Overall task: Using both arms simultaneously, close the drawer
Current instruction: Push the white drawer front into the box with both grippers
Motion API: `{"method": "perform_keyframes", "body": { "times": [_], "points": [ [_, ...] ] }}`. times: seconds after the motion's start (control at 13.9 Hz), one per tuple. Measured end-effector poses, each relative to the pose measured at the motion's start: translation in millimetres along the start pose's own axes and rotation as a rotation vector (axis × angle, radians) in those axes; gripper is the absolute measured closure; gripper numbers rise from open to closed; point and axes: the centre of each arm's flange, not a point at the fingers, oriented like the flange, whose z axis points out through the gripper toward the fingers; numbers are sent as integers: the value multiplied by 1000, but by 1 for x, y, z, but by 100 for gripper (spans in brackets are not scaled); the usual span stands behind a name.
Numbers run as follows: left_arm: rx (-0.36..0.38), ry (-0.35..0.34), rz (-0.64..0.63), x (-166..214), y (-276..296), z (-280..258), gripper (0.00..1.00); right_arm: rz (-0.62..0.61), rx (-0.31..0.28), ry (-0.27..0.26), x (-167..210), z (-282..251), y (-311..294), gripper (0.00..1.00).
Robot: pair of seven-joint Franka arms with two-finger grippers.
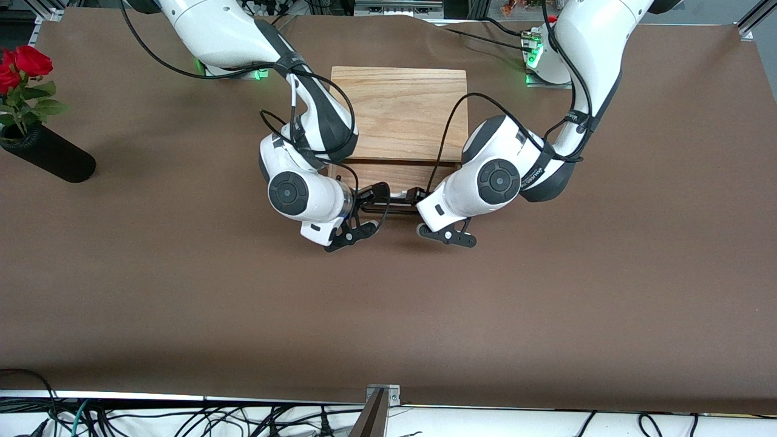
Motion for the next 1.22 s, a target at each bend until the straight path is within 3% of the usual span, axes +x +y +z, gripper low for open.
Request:
{"method": "perform_keyframes", "body": {
  "times": [0.72, 1.22],
  "points": [
    [44, -178, -5, -20, -5, 12, 0, 1, -4, -153, -20, 12, -17, 0],
    [69, -253, -5, -28, -9, 18, 0, -6, -7, -234, -31, 18, -22, 0]
  ]
}}
